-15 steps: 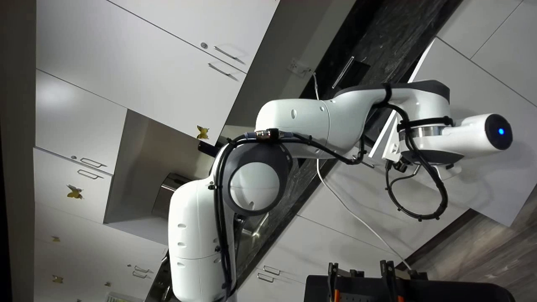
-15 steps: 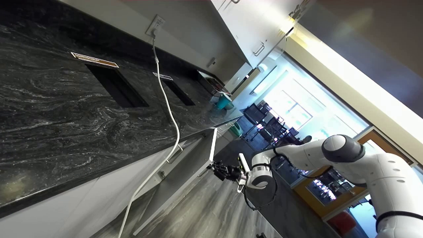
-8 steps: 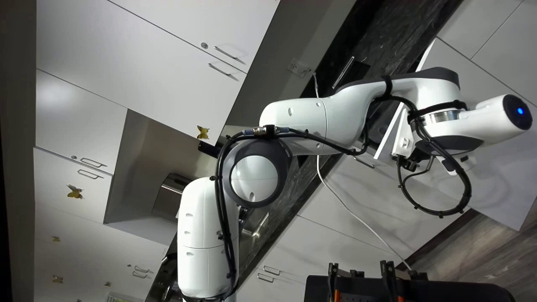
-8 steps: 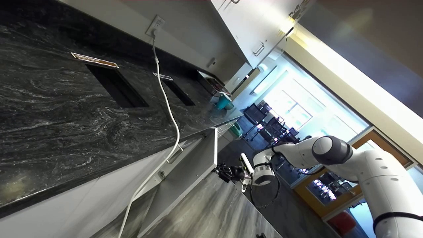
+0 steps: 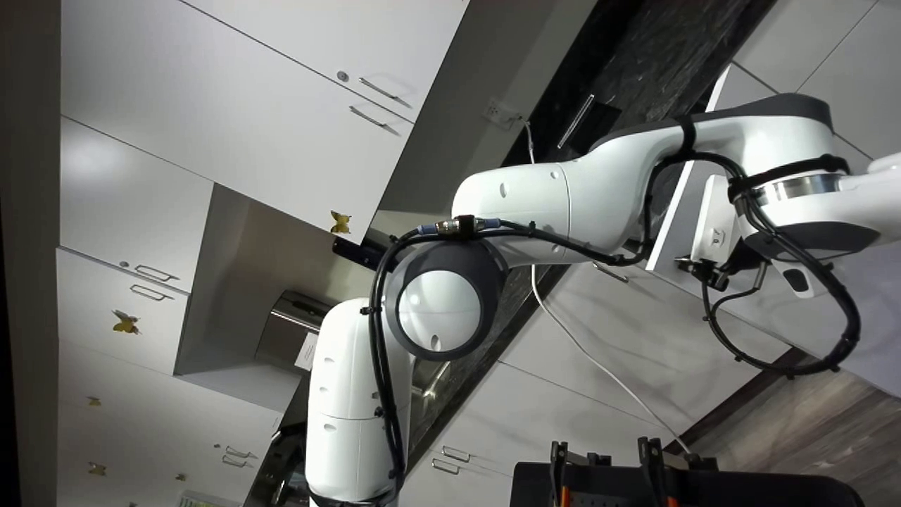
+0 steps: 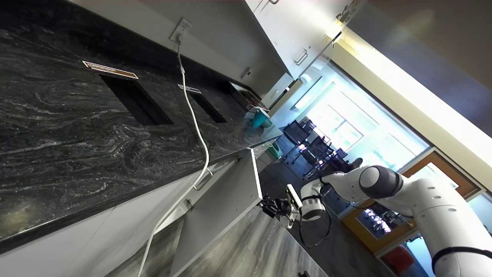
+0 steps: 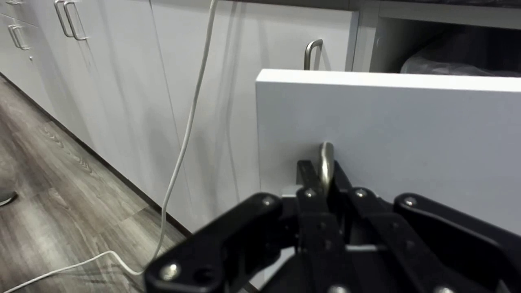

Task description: Open the lower cabinet door

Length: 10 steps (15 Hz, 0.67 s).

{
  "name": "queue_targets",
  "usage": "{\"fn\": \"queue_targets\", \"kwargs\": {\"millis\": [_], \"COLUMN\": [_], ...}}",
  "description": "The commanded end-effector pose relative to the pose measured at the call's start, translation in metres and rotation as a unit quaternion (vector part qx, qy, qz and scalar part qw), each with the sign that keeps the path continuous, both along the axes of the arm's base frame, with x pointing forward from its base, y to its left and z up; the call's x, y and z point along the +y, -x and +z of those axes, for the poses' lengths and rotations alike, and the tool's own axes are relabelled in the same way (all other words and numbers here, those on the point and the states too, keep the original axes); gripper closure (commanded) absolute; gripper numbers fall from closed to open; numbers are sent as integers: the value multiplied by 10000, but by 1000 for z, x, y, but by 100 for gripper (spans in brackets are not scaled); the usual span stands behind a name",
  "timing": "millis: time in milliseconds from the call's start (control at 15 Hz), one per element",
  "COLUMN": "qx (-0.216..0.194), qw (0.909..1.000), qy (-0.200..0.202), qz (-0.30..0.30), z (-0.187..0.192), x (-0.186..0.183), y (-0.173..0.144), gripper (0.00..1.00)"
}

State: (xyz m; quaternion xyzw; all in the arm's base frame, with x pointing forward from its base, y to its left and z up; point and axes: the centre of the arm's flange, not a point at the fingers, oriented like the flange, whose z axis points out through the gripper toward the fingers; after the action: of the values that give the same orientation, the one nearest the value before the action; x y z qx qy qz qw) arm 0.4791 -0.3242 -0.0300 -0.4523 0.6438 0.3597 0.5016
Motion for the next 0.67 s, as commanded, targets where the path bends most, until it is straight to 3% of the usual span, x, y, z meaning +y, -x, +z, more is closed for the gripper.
{"fn": "queue_targets", "kwargs": {"millis": [0, 67, 267, 600], "qx": [-66, -98, -105, 135], "qw": [9989, 9989, 9989, 9994], "qy": [-433, -440, -444, -85], "qz": [142, 106, 98, 308], "z": [5, 6, 9, 32], "x": [-27, -32, -36, -28], "y": [30, 34, 47, 64], "gripper": [94, 65, 51, 12]}}
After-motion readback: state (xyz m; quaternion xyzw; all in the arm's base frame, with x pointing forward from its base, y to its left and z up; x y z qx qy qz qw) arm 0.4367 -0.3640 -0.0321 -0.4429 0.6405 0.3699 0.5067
